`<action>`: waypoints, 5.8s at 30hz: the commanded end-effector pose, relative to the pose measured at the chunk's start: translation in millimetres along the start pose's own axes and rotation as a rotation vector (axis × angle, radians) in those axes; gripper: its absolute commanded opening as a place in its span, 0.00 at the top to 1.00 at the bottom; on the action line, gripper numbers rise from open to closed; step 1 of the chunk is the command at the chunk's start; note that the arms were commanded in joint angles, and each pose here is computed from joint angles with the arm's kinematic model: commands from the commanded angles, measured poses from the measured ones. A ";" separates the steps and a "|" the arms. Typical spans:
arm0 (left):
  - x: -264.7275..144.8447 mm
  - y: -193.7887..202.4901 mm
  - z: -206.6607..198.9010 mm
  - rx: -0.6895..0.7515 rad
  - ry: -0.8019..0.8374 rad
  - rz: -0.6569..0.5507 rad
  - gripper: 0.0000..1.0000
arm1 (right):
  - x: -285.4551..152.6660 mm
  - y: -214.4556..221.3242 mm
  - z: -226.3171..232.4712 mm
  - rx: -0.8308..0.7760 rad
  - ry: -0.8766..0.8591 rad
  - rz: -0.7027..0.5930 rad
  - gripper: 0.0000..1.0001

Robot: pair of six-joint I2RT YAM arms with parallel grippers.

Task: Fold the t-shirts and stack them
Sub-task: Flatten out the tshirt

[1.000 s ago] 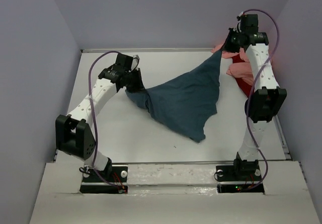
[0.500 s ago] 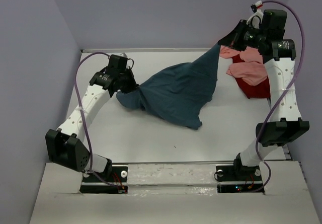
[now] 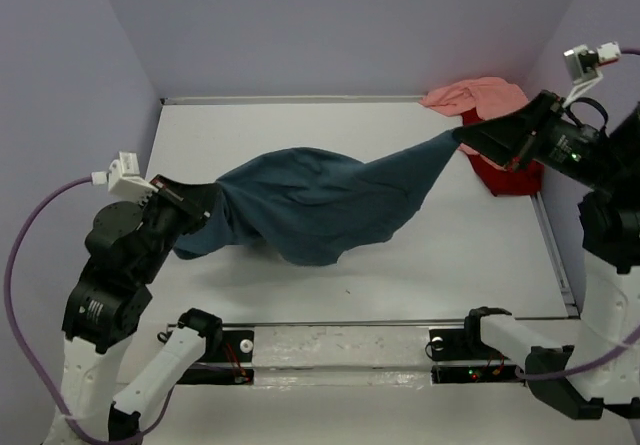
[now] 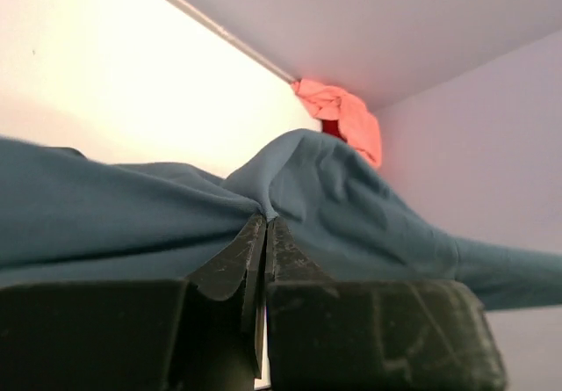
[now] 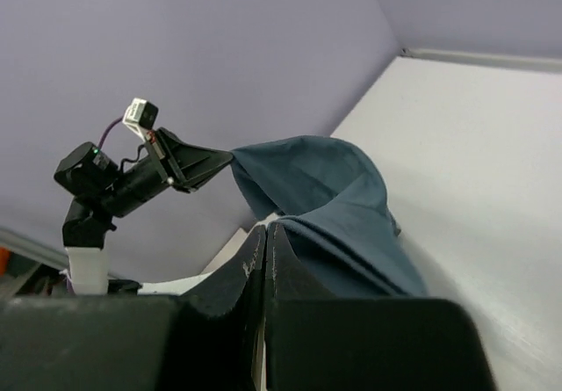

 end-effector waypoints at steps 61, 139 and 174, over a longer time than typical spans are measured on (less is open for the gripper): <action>63.2 119.1 76.6 0.126 -0.132 0.758 0.50 | 155.0 -10.0 -439.9 0.024 1.056 0.118 1.00; 288.4 5.0 83.5 0.096 -0.313 0.431 1.00 | 121.2 -86.8 -412.3 0.080 0.891 -0.106 1.00; 75.3 166.4 104.2 -0.099 -0.357 1.097 0.81 | 109.2 -65.9 -404.1 0.250 0.885 0.074 1.00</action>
Point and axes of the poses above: each gripper's point midway between its finger pads, its own x axis out along the fingers, its own z axis along the line the jaws close on, y = z × x, the point moved 9 cm from there along -x, back along the fingers, and after that the axes turned 3 degrees about x, right-handed, at the moved point
